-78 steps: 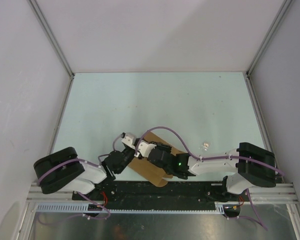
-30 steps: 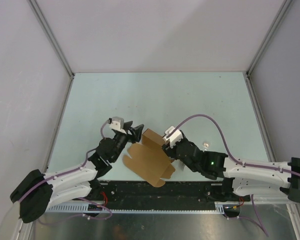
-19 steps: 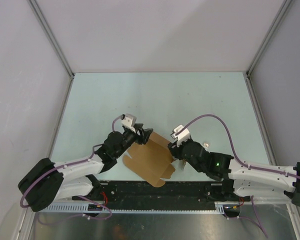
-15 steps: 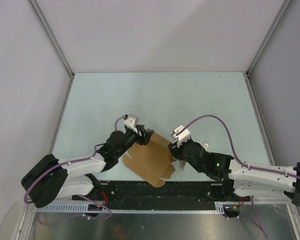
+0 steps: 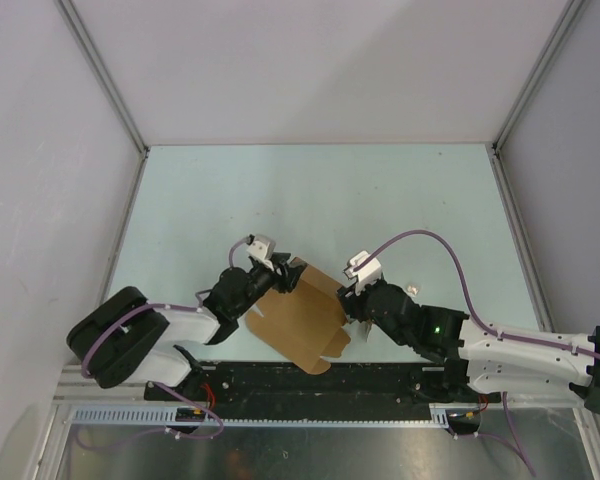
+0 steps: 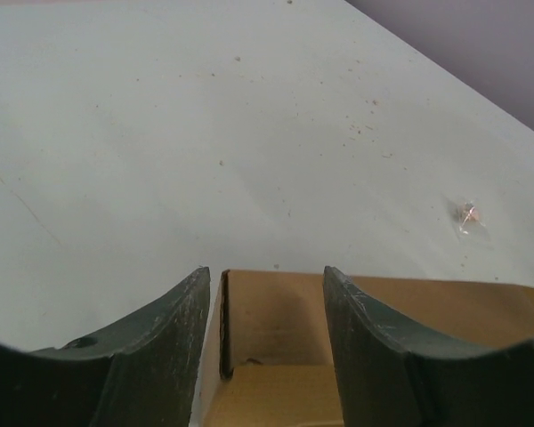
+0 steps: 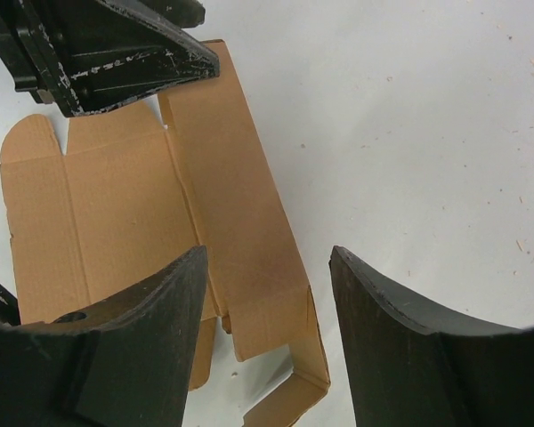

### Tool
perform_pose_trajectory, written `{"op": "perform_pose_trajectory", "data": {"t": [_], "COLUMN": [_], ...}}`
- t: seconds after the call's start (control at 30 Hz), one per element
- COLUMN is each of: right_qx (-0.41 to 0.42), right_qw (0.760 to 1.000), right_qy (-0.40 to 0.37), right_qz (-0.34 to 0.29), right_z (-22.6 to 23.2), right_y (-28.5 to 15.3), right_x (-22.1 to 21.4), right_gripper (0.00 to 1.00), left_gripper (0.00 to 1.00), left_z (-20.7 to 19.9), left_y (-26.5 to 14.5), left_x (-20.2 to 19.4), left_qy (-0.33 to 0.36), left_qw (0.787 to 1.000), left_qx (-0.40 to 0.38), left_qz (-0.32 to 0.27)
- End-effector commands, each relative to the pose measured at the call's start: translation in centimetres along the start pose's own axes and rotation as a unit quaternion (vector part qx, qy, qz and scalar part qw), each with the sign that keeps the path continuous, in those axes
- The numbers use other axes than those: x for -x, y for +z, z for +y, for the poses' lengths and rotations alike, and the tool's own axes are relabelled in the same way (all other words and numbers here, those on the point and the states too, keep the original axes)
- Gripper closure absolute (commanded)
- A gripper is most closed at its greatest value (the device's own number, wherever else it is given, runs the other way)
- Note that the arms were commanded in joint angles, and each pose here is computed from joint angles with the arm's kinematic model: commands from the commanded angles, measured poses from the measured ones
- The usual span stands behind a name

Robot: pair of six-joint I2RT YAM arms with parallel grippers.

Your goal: Fold the paper box

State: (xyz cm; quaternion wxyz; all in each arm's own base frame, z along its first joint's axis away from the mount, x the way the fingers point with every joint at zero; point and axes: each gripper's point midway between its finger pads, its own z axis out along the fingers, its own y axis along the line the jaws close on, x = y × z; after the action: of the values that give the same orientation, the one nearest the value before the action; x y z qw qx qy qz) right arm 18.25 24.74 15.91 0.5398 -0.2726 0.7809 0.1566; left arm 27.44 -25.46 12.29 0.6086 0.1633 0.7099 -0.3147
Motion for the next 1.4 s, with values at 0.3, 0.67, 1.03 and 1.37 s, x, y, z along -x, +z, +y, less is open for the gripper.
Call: {"op": "perform_pose_trajectory", "data": {"t": [0.3,0.67,1.03,1.37], "right_qx": [0.002,0.005,-0.034,-0.206], "right_qw": [1.000,1.000,0.998,0.944], "right_qy": [0.020,0.019,0.049,0.253], "right_qz": [-0.013,-0.009,-0.014,0.043], "right_z": [0.0,0.2,-1.5,-7.2], "right_y": [-0.1,0.0,-0.5,-3.7], "right_x": [0.7,0.5,0.7,-4.8], "right_gripper": [0.37,0.37,0.36,0.39], "left_gripper": [0.46,0.52,0.55,0.51], "left_z": [-0.6,-0.3,-0.4,-0.2], "left_y": [-0.4,-1.0,-1.4,-1.8], "left_x": [0.6,-0.7,-0.6,-0.2], "left_qy": [-0.014,-0.030,-0.035,-0.035], "left_qw": [0.998,0.998,0.997,0.997], "left_qx": [-0.036,-0.033,-0.036,-0.033], "left_qz": [-0.055,-0.051,-0.057,-0.064]}}
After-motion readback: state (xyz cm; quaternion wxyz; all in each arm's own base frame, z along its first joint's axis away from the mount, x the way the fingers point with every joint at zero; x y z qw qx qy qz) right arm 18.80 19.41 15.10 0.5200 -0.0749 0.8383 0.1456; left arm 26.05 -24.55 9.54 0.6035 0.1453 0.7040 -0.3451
